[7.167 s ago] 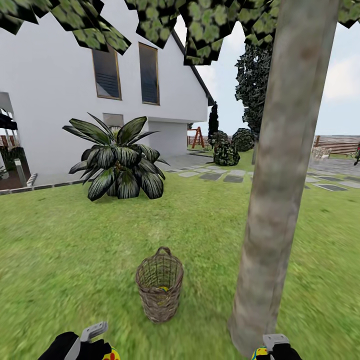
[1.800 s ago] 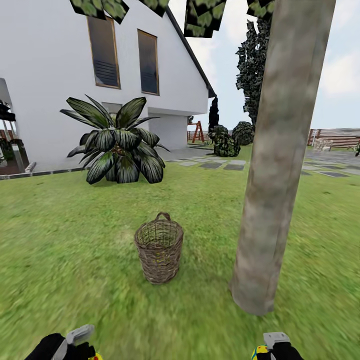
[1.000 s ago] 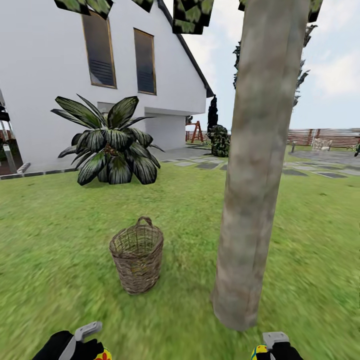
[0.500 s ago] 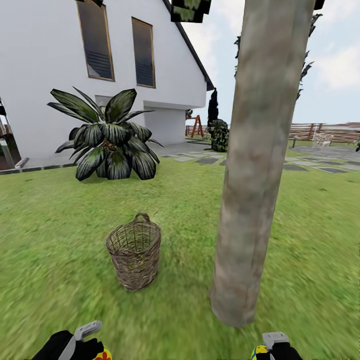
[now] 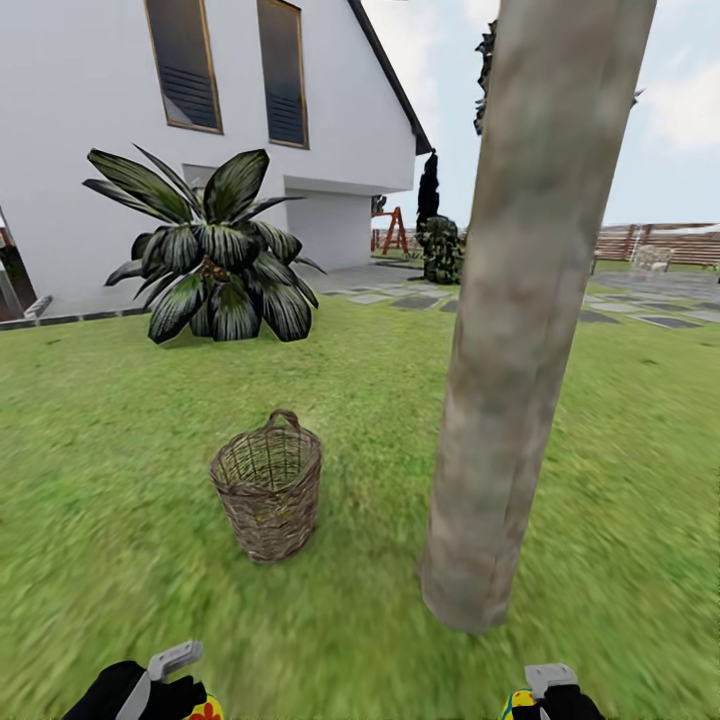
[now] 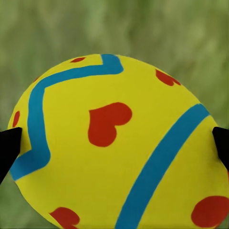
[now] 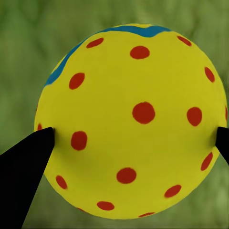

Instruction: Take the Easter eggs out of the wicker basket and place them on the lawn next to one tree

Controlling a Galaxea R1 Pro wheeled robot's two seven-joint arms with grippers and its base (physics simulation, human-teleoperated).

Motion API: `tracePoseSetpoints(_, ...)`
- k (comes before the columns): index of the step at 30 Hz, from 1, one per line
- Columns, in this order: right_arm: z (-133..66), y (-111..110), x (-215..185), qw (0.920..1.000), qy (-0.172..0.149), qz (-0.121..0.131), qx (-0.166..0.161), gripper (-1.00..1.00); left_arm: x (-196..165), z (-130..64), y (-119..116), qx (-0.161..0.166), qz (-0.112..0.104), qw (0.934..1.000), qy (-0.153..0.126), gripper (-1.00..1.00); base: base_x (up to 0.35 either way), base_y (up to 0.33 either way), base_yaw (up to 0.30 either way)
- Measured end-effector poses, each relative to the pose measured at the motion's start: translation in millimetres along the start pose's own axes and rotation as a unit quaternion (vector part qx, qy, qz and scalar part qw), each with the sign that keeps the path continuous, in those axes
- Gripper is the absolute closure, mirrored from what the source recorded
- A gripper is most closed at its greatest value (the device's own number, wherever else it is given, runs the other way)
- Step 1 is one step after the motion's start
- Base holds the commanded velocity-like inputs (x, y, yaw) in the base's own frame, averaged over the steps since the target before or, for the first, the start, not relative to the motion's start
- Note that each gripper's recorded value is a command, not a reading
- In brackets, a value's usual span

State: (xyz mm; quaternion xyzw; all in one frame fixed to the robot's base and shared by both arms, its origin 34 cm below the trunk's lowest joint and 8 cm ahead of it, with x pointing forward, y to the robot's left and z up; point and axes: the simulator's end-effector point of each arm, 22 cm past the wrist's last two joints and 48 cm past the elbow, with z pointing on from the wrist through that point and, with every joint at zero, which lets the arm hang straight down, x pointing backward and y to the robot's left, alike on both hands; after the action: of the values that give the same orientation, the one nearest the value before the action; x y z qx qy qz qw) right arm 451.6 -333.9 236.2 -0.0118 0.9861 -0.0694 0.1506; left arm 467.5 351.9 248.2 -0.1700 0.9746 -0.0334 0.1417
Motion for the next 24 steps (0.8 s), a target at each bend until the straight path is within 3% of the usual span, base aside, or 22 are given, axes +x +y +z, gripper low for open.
tracePoseSetpoints(24,27.0,5,38,0.9988,0.048,-0.007,-0.002,1.00,33,29.2,16,-0.019,-0.001,0.9988,0.044,1.00,0.000,0.000,0.000)
